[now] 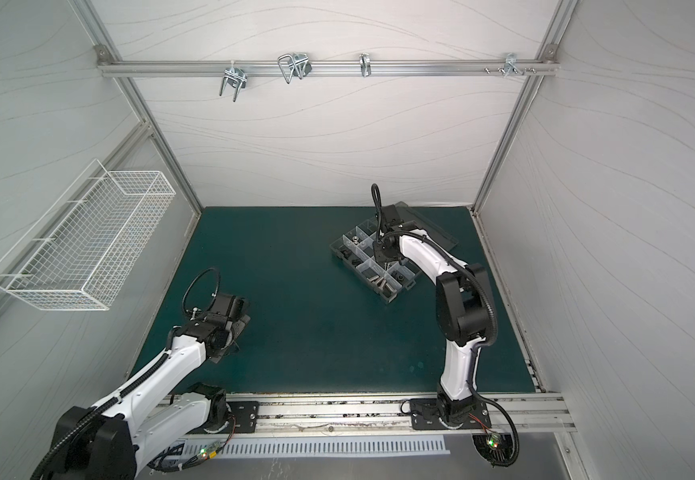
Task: Sort the screws and nuts into containers
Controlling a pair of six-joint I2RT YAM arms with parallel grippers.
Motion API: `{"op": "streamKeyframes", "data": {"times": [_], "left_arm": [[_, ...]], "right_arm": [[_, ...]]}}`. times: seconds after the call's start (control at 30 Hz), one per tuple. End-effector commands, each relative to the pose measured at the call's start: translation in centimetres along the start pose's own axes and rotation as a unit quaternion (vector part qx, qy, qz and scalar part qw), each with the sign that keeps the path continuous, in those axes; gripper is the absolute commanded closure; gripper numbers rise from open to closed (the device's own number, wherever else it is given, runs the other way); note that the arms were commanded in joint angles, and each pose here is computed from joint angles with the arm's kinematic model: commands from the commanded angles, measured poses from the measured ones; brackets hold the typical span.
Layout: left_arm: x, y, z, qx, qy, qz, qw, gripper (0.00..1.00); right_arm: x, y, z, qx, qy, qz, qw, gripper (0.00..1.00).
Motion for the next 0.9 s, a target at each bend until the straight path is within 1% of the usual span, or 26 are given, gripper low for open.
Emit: {"op": "streamKeyframes", "data": {"times": [0.0,0.03,0.1,0.13,0.17,0.2,0.3,0.37,0.57,0.63,0.77,0.87], "left_arm": [[-0.7,-0.9,-1.4,-0.006,0.022,-0.015,1.000,0.01],[-0.7,-1.0,-1.5,-0.006,0.025,-0.018,1.000,0.01],[-0.9,-1.2,-1.6,-0.003,0.027,-0.021,0.999,0.01],[-1.0,-1.3,-1.7,0.001,0.029,-0.025,0.999,0.01],[-1.1,-1.4,-1.9,0.004,0.032,-0.029,0.999,0.01],[-1.3,-1.6,-1.9,0.008,0.034,-0.034,0.999,0.01],[-1.8,-2.2,-2.3,0.019,0.047,-0.053,0.997,0.01],[-2.1,-2.6,-2.9,0.027,0.068,-0.064,0.995,0.01],[-3.1,-3.7,-4.4,0.068,0.139,-0.115,0.981,0.01],[-3.5,-4.2,-4.9,0.086,0.159,-0.143,0.973,0.01],[-4.2,-5.2,-5.4,0.101,0.186,-0.199,0.957,0.01],[-4.6,-5.7,-6.0,0.117,0.215,-0.238,0.940,0.01]], "right_arm": [[-2.4,-0.2,-0.8,0.010,0.018,-0.044,0.999,0.54],[-2.7,-0.1,-1.0,0.013,0.024,-0.052,0.998,0.50],[-3.2,0.3,-1.4,0.022,0.039,-0.066,0.997,0.39],[-3.6,0.5,-1.6,0.026,0.048,-0.073,0.996,0.30],[-3.8,0.7,-1.8,0.031,0.055,-0.079,0.995,0.07],[-4.1,0.9,-2.0,0.035,0.063,-0.087,0.994,0.01],[-5.0,1.5,-2.5,0.051,0.080,-0.112,0.989,0.01],[-5.5,1.8,-2.7,0.062,0.085,-0.130,0.986,0.01],[-6.6,3.3,-3.7,0.085,0.126,-0.169,0.974,0.01],[-6.9,3.9,-4.1,0.087,0.143,-0.181,0.969,0.01],[-7.0,5.3,-4.5,0.084,0.162,-0.205,0.962,0.01],[-6.9,6.0,-4.7,0.069,0.177,-0.226,0.955,0.01]]}}
Point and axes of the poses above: each gripper's point midway between its finger pads, its own x axis out along the fingers, its own z axis along the line the jaws close on, y = z × x, the point moved 6 cm from there along -x, back along the fingers, and after that the axes turned 8 degrees about -x, right-handed, at the moved point
